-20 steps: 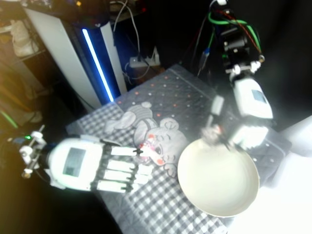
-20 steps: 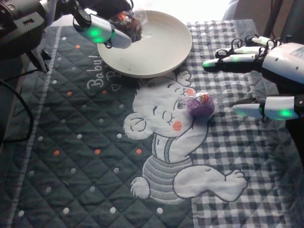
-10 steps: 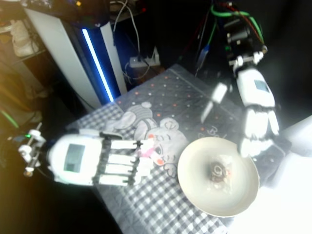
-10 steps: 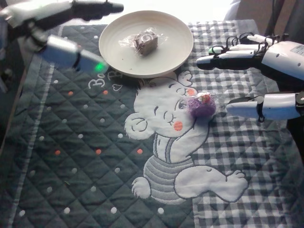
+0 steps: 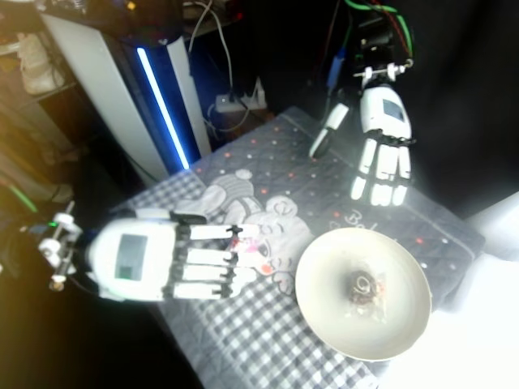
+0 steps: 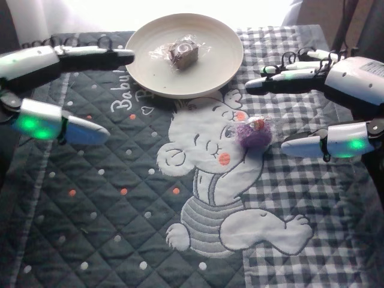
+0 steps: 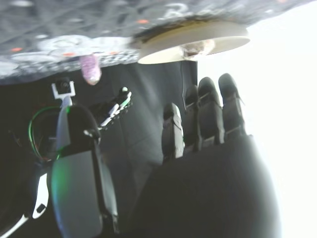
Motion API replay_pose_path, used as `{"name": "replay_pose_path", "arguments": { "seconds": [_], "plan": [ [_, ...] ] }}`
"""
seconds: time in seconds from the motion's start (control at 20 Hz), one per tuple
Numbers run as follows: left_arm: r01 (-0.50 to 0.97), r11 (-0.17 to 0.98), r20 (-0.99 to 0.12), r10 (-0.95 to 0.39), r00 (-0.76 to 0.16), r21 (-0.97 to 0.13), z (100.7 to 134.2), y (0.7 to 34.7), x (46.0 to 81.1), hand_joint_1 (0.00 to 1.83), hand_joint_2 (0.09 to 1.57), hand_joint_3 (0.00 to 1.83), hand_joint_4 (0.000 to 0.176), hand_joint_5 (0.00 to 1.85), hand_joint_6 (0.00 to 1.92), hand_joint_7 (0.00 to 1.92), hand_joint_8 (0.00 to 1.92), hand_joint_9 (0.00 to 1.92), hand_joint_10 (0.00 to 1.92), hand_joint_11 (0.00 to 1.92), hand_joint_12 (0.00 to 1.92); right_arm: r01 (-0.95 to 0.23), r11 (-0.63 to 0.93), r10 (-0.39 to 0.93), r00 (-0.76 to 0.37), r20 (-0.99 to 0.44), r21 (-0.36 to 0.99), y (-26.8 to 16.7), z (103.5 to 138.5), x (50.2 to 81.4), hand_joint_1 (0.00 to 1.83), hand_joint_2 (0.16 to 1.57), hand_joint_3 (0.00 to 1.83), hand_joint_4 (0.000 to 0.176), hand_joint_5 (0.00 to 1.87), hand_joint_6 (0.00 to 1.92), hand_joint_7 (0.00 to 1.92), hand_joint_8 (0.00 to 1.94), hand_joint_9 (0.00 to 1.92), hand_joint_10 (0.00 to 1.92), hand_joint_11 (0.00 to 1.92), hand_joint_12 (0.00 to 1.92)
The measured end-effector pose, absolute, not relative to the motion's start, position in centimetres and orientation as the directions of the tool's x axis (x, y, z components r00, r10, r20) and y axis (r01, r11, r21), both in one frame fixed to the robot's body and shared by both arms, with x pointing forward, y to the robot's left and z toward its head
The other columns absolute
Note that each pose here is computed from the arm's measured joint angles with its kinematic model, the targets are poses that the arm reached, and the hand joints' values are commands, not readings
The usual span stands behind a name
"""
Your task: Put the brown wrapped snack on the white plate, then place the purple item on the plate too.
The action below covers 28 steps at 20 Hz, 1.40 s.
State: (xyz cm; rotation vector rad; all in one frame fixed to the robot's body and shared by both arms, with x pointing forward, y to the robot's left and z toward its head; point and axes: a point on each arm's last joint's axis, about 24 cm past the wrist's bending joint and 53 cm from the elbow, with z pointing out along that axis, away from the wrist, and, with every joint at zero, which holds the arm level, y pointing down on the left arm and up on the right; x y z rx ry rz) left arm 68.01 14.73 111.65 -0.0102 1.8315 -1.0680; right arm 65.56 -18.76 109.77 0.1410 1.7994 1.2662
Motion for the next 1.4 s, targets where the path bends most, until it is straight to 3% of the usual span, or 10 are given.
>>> {"name": "replay_pose_path", "arguments": {
  "seconds": [0.15, 0.25, 0.45, 0.7, 1.05, 1.15, 1.2, 1.25, 1.35, 1.4],
  "plan": [
    [0.383, 0.617, -0.709, -0.457, -0.537, -0.687, 110.6, 15.8, 67.6, 0.70, 0.91, 0.00, 0.112, 0.29, 0.01, 0.26, 0.00, 0.27, 0.00, 0.02, 0.50, -0.353, 0.477, 0.542, -0.603, -0.586, 0.805, -18.1, 108.2, 65.6, 0.94, 0.99, 0.00, 0.088, 0.53, 0.01, 0.49, 0.01, 0.54, 0.01, 0.22, 0.94],
    [0.377, 0.616, -0.705, -0.463, -0.537, -0.692, 110.5, 15.9, 67.6, 0.70, 0.91, 0.00, 0.113, 0.29, 0.01, 0.27, 0.01, 0.28, 0.01, 0.03, 0.51, -0.360, 0.473, 0.530, -0.613, -0.586, 0.804, -17.1, 107.9, 65.7, 0.95, 0.97, 0.00, 0.109, 0.52, 0.00, 0.49, 0.00, 0.53, 0.00, 0.22, 0.87],
    [0.348, 0.598, -0.673, -0.491, -0.553, -0.722, 109.5, 17.2, 65.8, 0.64, 0.92, 0.00, 0.146, 0.27, 0.00, 0.27, 0.00, 0.30, 0.00, 0.02, 0.58, -0.504, 0.429, 0.474, -0.580, -0.662, 0.749, -11.9, 112.4, 67.4, 0.99, 0.96, 0.00, 0.077, 0.55, 0.00, 0.51, 0.00, 0.57, 0.01, 0.21, 1.06],
    [0.315, 0.605, -0.665, -0.525, -0.531, -0.731, 110.0, 18.6, 66.6, 0.66, 0.93, 0.00, 0.126, 0.30, 0.01, 0.29, 0.00, 0.30, 0.00, 0.00, 0.64, -0.503, 0.498, 0.357, -0.623, -0.696, 0.706, -10.9, 108.8, 66.1, 1.00, 0.96, 0.00, 0.099, 0.56, 0.01, 0.50, 0.01, 0.62, 0.01, 0.23, 1.19],
    [0.320, 0.603, -0.665, -0.520, -0.536, -0.731, 109.8, 18.4, 66.3, 0.67, 0.92, 0.00, 0.135, 0.30, 0.00, 0.33, 0.00, 0.36, 0.01, 0.00, 0.80, -0.466, 0.572, 0.337, -0.617, -0.711, 0.675, -12.9, 107.9, 67.1, 0.97, 0.96, 0.00, 0.087, 0.62, 0.00, 0.63, 0.01, 0.73, 0.03, 0.30, 1.28],
    [0.316, 0.602, -0.662, -0.525, -0.535, -0.733, 109.8, 18.5, 66.4, 0.68, 0.93, 0.00, 0.139, 0.28, 0.00, 0.30, 0.00, 0.32, 0.00, 0.00, 0.69, -0.468, 0.570, 0.334, -0.619, -0.711, 0.675, -12.7, 107.8, 67.0, 1.00, 0.98, 0.00, 0.061, 0.68, 0.01, 0.78, 0.01, 0.83, 0.33, 0.46, 1.50],
    [0.316, 0.602, -0.662, -0.525, -0.535, -0.733, 109.8, 18.5, 66.4, 0.70, 0.93, 0.00, 0.132, 0.29, 0.00, 0.33, 0.01, 0.34, 0.01, 0.00, 0.75, -0.469, 0.568, 0.334, -0.620, -0.710, 0.676, -12.6, 107.8, 67.0, 1.14, 0.96, 0.00, 0.000, 0.85, 0.01, 0.99, 0.09, 0.89, 0.71, 0.61, 1.54],
    [0.317, 0.602, -0.662, -0.524, -0.535, -0.733, 109.8, 18.5, 66.4, 0.69, 0.93, 0.00, 0.136, 0.29, 0.00, 0.33, 0.01, 0.35, 0.01, 0.00, 0.77, -0.471, 0.566, 0.330, -0.623, -0.709, 0.677, -12.3, 107.6, 66.9, 1.25, 1.05, 0.01, 0.000, 1.03, 0.45, 1.08, 0.83, 0.89, 1.00, 0.67, 1.59],
    [0.318, 0.602, -0.663, -0.524, -0.535, -0.733, 109.8, 18.5, 66.4, 0.70, 0.93, 0.00, 0.146, 0.28, 0.00, 0.33, 0.00, 0.34, 0.00, 0.00, 0.72, -0.474, 0.561, 0.330, -0.624, -0.708, 0.679, -12.0, 107.6, 66.8, 1.28, 1.08, 0.00, 0.000, 1.06, 0.63, 1.08, 1.06, 1.02, 1.18, 0.85, 1.61],
    [0.318, 0.602, -0.663, -0.524, -0.535, -0.733, 109.8, 18.5, 66.4, 0.72, 0.92, 0.00, 0.135, 0.30, 0.01, 0.33, 0.00, 0.34, 0.01, 0.00, 0.72, -0.475, 0.561, 0.330, -0.623, -0.709, 0.678, -12.1, 107.6, 66.9, 1.27, 1.08, 0.00, 0.000, 1.01, 0.81, 1.14, 0.89, 1.08, 1.00, 0.88, 1.44]
  ]
}}
